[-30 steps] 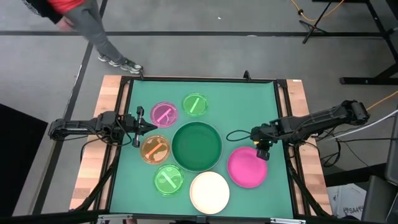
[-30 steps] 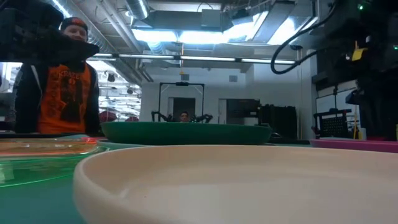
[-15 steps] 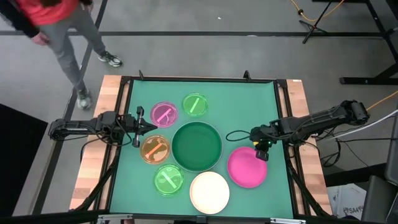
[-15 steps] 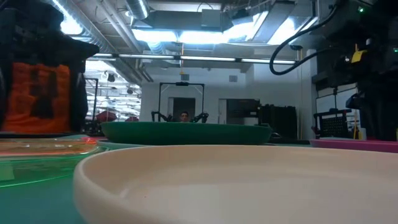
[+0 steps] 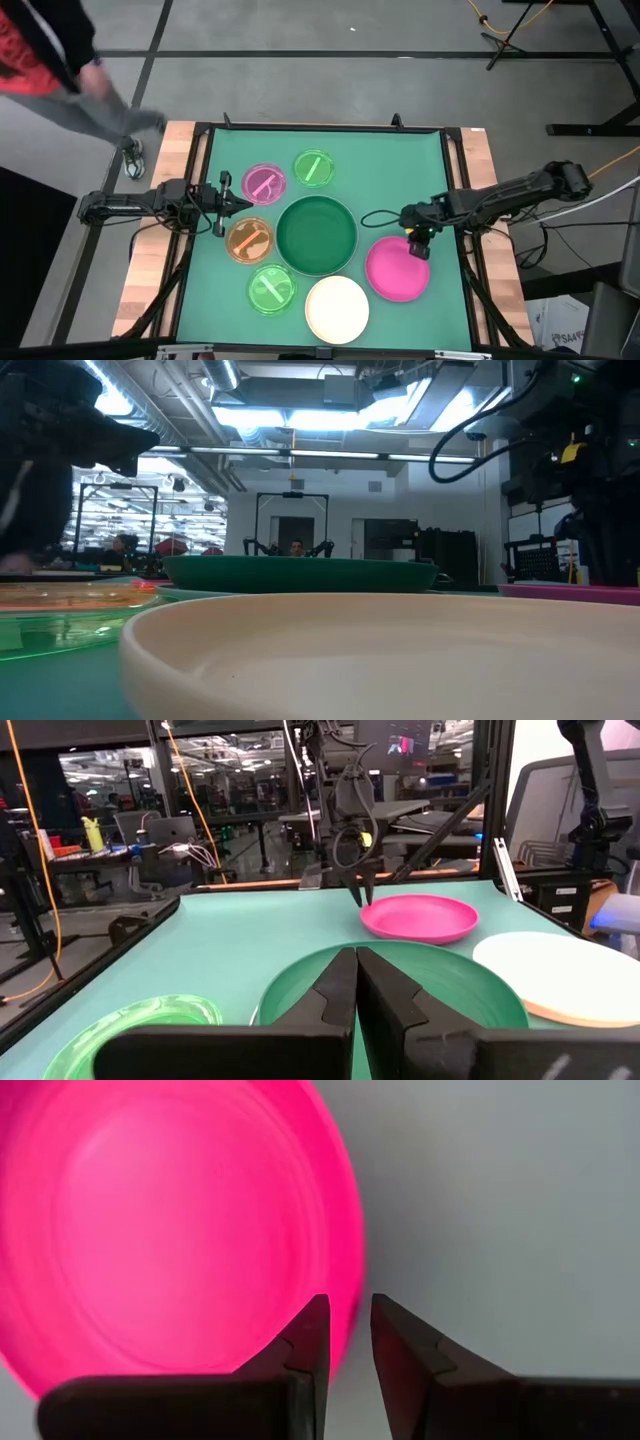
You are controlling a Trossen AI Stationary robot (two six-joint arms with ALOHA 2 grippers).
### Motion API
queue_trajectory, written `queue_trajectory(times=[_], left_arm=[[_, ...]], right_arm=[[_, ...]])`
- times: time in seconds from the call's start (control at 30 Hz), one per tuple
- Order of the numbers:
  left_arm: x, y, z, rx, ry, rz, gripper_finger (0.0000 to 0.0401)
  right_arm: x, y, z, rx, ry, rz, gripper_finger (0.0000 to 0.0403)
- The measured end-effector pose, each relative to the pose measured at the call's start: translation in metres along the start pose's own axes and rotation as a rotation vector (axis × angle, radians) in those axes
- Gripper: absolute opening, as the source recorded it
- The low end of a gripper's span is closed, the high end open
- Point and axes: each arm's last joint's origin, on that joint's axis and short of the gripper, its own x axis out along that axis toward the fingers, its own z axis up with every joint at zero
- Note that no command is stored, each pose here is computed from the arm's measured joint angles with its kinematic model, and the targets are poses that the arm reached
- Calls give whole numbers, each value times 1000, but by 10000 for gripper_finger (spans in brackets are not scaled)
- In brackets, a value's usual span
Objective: Stack plastic plates
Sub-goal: Stack the pink plate on top of the green plate
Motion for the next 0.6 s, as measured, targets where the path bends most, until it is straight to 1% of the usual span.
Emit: queue_trajectory(times=[0.6], left_arm=[[0,0,0,1,0,0,4]], right_arm=[[26,-1,7,10,100,-31,67]])
